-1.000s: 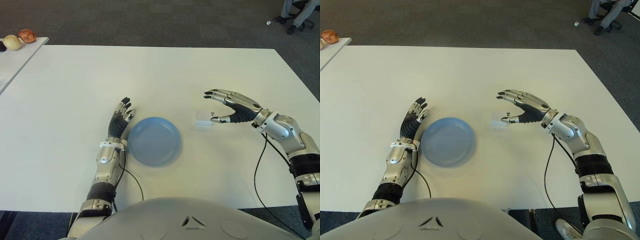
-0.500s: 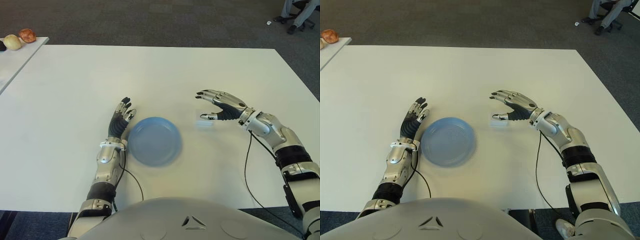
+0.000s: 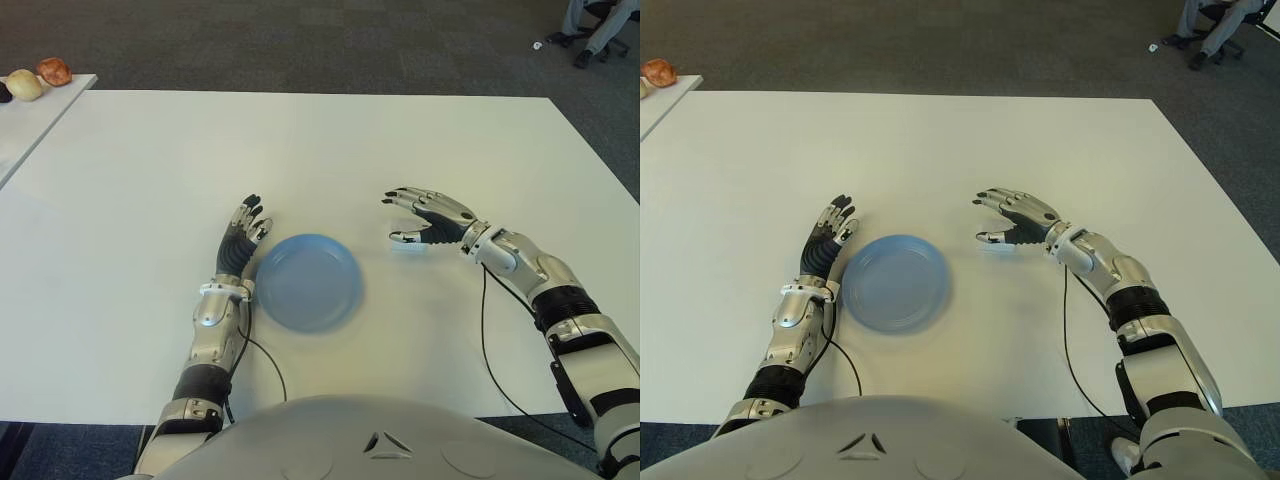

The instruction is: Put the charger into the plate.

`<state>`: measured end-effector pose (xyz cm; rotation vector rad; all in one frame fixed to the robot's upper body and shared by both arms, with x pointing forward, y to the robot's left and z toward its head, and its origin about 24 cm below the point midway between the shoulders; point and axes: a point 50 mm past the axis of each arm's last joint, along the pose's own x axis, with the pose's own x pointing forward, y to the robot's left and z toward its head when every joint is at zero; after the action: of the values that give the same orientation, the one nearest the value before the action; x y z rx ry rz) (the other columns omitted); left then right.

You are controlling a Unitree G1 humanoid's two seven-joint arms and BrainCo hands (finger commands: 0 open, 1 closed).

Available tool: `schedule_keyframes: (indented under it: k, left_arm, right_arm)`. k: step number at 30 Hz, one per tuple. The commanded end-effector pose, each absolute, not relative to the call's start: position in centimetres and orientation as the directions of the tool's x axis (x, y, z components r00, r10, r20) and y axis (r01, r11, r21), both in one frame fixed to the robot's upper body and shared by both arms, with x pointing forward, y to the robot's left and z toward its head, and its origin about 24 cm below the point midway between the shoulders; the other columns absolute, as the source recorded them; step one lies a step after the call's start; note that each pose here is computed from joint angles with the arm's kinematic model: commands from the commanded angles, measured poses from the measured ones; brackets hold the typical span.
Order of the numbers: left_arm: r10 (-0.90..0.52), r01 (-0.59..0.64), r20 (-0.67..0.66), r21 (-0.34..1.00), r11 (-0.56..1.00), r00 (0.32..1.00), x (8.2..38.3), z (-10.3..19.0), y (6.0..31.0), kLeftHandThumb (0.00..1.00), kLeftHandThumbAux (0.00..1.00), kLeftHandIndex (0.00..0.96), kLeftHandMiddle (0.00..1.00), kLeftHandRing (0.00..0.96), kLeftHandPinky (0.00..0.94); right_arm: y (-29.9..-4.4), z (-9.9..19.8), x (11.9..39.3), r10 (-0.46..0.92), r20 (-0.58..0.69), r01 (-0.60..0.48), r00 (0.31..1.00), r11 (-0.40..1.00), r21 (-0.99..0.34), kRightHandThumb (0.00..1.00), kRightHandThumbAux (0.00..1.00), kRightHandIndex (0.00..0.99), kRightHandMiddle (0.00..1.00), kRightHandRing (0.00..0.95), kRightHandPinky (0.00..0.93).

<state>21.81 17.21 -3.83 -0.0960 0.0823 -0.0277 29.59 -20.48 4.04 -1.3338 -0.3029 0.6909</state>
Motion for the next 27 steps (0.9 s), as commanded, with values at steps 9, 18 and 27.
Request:
schedule_keyframes:
  k: [9, 18, 27]
  left_arm:
    - [-0.03, 0.002, -0.27, -0.105, 0.994, 0.963, 18.8, -7.0, 17.5, 0.0, 0.587, 0.01, 0.052, 0.042, 0.053]
    - [-0.031, 0.001, -0.261, -0.114, 0.994, 0.965, 18.7, -6.9, 17.5, 0.0, 0.597, 0.008, 0.051, 0.043, 0.061]
    - [-0.024, -0.004, -0.258, -0.106, 0.994, 0.966, 18.6, -6.8, 17.5, 0.0, 0.601, 0.014, 0.056, 0.049, 0.066]
  right_arm:
    - [-19.9, 1.8, 29.9, 0.595, -0.218, -0.315, 0.774, 0.063, -0.947, 0.273, 0.146, 0.0, 0.0, 0.0, 0.0]
    - [-19.9, 1.4, 30.0, 0.583, -0.233, -0.32, 0.779, 0.051, -0.946, 0.27, 0.144, 0.0, 0.0, 0.0, 0.0]
    - [-20.6, 0.8, 30.0, 0.559, -0.259, -0.327, 0.788, 0.022, -0.945, 0.265, 0.146, 0.0, 0.0, 0.0, 0.0]
